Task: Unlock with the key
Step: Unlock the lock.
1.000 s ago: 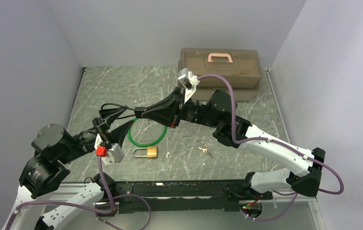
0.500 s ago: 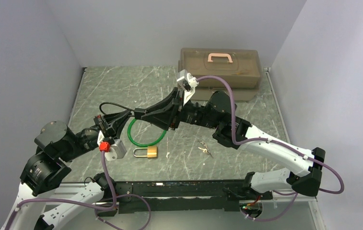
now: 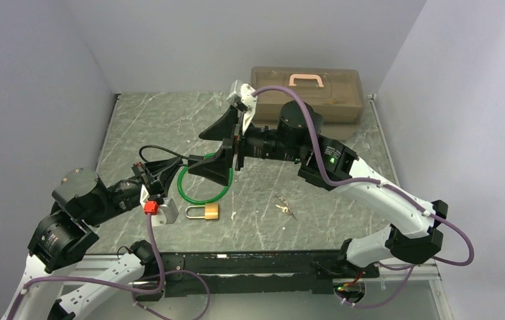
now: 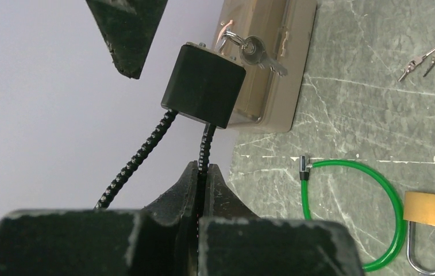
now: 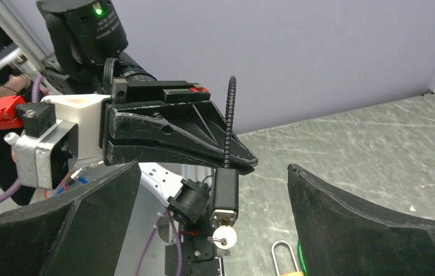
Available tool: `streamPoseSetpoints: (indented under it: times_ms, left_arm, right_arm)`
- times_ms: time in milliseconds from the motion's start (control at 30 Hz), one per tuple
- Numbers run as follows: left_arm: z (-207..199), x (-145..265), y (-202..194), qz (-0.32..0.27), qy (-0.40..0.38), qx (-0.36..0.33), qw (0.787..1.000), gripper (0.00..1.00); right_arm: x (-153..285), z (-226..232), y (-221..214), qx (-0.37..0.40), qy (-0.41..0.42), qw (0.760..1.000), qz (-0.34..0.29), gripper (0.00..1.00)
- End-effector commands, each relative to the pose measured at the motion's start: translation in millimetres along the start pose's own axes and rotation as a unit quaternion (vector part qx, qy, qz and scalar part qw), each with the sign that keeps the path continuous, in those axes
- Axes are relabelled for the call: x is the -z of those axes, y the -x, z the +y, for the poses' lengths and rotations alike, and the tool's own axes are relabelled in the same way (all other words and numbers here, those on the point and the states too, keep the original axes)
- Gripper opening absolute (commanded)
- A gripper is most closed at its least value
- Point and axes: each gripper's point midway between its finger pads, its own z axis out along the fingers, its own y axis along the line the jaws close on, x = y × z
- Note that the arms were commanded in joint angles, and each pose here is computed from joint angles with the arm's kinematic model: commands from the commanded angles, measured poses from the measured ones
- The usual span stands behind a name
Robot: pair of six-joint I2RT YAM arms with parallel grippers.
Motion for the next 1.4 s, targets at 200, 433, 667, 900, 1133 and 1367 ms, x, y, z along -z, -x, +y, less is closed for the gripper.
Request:
streamPoseSetpoints:
  times_ms: [200,433,667,900,1133,1367]
  left_arm:
    - [12,8,17,-0.025,0.014,-0.022,0.999,0.00]
    - [9,7,16,-0.026,0.008,-0.026,0.999,0.00]
    - [6,7,14,-0.025,0.002,-0.031,0.999,0.00]
    - [4,5,12,-0.022,-0.003,-0.037,0.999,0.00]
    - [4,6,12,-0.021,-0.001,-0.041,0.999,0.00]
    - [10,10,12,-0.015,0.010,-0.050,0.999,0.00]
  right_arm:
    - [11,-15,-8,0.057,-0.034,0.996,0.052,1.00]
    - [3,-12,-25,0.055,-0.009,0.994,0.095,0.86]
    - [0,-15,-33,0.046,-0.009,0.992,0.117,0.44]
    - [-3,-10,-38,0.038,0.009,0.990,0.136,0.46]
    - [-7,-5,-46,0.020,0.031,0.987,0.159,0.21]
    - [5,-10,-52,-0.035,0.033,0.984,0.174,0.00]
